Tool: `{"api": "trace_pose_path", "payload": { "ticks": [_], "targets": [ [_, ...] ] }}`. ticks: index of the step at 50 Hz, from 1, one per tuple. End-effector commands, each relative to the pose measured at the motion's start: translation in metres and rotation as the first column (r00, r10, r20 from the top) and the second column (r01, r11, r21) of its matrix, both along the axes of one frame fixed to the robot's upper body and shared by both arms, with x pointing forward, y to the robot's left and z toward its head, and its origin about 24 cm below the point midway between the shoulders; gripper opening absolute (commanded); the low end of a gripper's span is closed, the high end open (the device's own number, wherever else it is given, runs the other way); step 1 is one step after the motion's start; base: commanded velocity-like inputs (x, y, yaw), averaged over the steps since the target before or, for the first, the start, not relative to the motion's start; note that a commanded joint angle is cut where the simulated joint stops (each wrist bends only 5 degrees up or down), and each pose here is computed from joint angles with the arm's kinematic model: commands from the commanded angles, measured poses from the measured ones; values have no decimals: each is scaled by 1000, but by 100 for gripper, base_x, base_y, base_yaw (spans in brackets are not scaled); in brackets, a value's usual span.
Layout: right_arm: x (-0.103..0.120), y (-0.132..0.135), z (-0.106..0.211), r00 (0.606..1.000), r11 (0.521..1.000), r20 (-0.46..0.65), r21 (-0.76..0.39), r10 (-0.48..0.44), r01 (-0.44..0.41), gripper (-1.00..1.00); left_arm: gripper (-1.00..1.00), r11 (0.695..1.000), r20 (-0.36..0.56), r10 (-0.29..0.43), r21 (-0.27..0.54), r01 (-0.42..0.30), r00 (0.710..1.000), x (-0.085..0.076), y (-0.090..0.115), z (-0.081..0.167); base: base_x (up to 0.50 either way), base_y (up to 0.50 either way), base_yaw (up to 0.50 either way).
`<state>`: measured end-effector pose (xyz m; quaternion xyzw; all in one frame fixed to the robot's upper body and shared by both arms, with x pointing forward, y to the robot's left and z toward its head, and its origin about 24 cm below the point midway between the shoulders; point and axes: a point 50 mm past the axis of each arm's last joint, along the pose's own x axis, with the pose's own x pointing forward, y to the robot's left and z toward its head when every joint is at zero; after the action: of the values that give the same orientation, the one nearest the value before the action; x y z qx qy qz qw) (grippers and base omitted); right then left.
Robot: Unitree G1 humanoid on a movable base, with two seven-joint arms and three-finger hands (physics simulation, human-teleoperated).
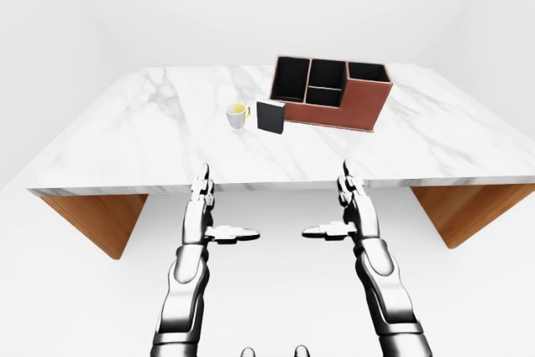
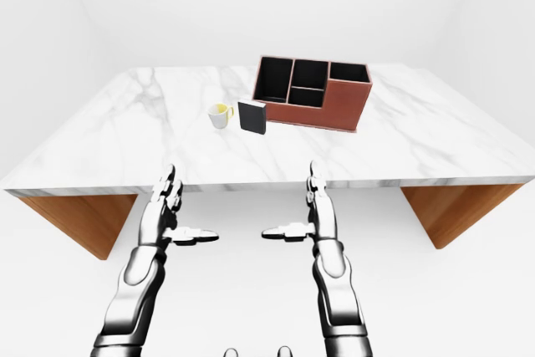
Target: Pick up the book and place it in the caddy.
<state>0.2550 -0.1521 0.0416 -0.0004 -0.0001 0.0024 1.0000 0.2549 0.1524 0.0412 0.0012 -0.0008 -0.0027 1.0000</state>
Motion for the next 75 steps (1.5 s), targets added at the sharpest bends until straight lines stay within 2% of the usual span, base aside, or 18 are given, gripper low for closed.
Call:
{"api": "trace_pose_path", "payload": {
  "ticks": [1,20,38,45,48,60,63,68,73,75],
  "targets": [
    [5,-5,0,1000,1000,1,-7,13,-13,100,100,1000,3,-27,3,27,1000,4,4,0,0,0,0],
    [8,-1,3,999,998,3,-45,33,-33,100,100,999,10,-30,26,30,1000,13,7,2,0,0,0],
    [17,-2,21,998,992,24,-113,53,-50,100,100,995,35,-65,77,63,997,21,7,19,0,0,0],
    [19,-3,31,996,986,60,-156,71,-61,100,100,993,32,-73,93,69,997,25,10,21,0,0,0],
    [22,-4,38,994,989,86,-138,61,-49,100,100,991,35,-81,109,77,996,27,11,22,0,0,0],
    [34,-4,54,987,971,130,-232,90,-58,100,100,987,19,-98,132,94,995,50,17,33,0,0,0],
    [40,-5,58,986,964,135,-259,94,-56,100,100,986,43,-108,133,101,993,56,18,42,0,0,0],
    [48,-8,68,982,965,164,-257,92,-47,100,100,986,45,-112,133,105,993,64,20,46,0,0,0],
    [59,-13,83,976,959,201,-282,86,-27,100,100,983,79,-116,155,103,990,73,23,60,0,0,0],
    [60,-12,111,948,953,296,-301,115,-22,100,100,984,97,-115,150,99,989,76,25,67,0,0,0]
  ]
}}
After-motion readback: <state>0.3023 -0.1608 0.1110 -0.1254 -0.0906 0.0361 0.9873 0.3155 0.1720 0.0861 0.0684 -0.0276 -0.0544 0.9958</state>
